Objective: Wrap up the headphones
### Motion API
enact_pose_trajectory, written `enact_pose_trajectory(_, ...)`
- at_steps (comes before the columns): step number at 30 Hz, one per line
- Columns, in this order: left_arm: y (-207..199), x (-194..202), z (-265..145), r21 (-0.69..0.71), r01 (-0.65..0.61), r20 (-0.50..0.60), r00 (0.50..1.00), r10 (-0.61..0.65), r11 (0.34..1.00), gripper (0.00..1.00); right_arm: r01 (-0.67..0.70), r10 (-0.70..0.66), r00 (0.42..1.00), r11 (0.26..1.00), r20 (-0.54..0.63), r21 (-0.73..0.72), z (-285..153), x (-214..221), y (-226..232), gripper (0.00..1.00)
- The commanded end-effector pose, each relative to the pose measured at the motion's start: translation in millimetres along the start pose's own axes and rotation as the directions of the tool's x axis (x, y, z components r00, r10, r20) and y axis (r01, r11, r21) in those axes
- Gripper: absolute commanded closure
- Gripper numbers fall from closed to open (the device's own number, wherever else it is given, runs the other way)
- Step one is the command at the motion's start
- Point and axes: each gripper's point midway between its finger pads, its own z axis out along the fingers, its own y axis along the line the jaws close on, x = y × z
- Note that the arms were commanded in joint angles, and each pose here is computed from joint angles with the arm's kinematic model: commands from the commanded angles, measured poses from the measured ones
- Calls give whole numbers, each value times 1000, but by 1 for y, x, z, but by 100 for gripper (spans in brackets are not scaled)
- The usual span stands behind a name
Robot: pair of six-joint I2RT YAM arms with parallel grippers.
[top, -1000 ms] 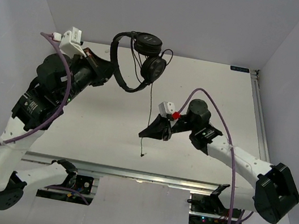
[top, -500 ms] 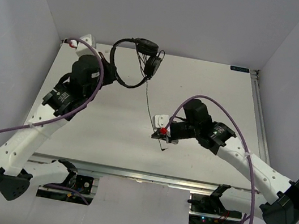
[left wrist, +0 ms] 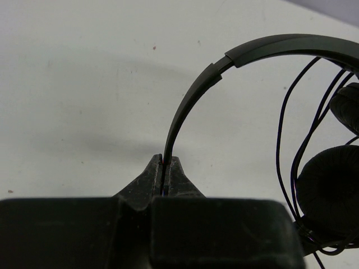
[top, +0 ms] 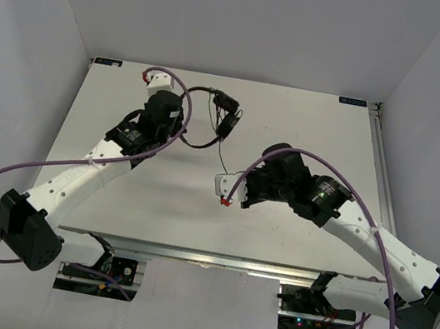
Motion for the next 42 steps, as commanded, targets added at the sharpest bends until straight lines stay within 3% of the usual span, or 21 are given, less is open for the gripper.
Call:
enact_pose_trajectory(1,0,25,3,59,-54,-46,997,57,997,100,98,-57,983,966,-173,239,-21,15,-59,92)
enact_pose_trajectory(11,-9,99,-22,320,-118,-221,956,195,940,100,58,32,973,925,-229,375,-20,28,-97,92)
enact_pose_trajectory(18,-22,134,-57,531,-97,-277,919,281,842,100,-61,119,978,947,-170,316,2,43,-90,92)
enact_pose_trajectory(26,-24,143,-81,615,-80,-270,913,305,785,100,-256,265,964,948,-23,190,19,48,-81,92)
enact_pose_trajectory(31,-28,135,-89,630,-66,-252,925,285,774,100,-373,370,928,924,46,90,26,52,-67,92)
enact_pose_trajectory(42,-52,98,-108,690,-16,-210,952,221,724,100,-562,610,749,791,257,-242,33,27,-28,90)
